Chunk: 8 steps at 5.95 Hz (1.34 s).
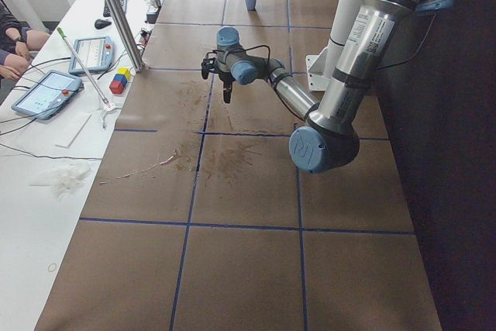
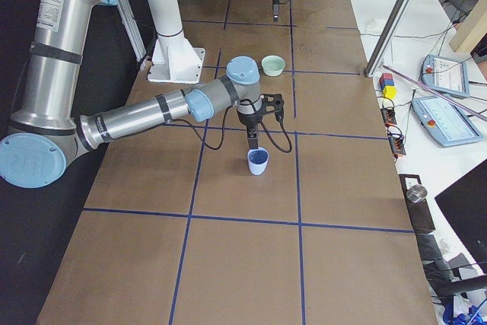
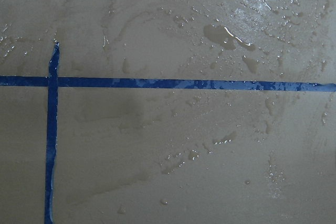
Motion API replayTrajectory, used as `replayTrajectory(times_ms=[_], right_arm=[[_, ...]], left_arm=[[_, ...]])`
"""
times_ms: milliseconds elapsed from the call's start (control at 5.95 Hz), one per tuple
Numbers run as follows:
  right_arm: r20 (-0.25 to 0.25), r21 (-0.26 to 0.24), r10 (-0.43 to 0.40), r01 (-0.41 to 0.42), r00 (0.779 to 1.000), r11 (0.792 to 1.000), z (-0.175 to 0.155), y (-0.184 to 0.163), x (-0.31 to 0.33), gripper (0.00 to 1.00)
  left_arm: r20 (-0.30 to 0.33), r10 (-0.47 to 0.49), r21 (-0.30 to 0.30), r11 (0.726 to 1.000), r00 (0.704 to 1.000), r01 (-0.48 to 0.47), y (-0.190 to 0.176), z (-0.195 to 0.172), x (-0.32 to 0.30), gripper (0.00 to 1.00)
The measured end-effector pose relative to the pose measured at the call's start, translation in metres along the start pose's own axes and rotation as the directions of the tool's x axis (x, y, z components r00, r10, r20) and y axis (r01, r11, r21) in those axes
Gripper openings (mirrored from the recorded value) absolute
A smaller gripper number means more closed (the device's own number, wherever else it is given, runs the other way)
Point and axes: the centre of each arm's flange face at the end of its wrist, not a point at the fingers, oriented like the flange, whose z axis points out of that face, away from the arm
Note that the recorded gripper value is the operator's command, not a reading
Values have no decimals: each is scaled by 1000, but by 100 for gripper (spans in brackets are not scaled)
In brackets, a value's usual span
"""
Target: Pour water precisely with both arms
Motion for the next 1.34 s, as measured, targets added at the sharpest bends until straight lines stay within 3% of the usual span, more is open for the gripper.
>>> replayTrajectory(times_ms=[168,672,1345], right_arm=[[8,51,25,-26,1000,998,10,19,-13,100],[-63,239,67,-50,996,970,65,78,-48,99],[-128,474,91,-20,988,880,152,130,-30,99]], left_arm=[[1,0,0,1000,1000,0,0,0,0,100],[1,0,1,1000,1000,0,0,0,0,100],[2,-2,1,1000,1000,2,0,1,0,100]])
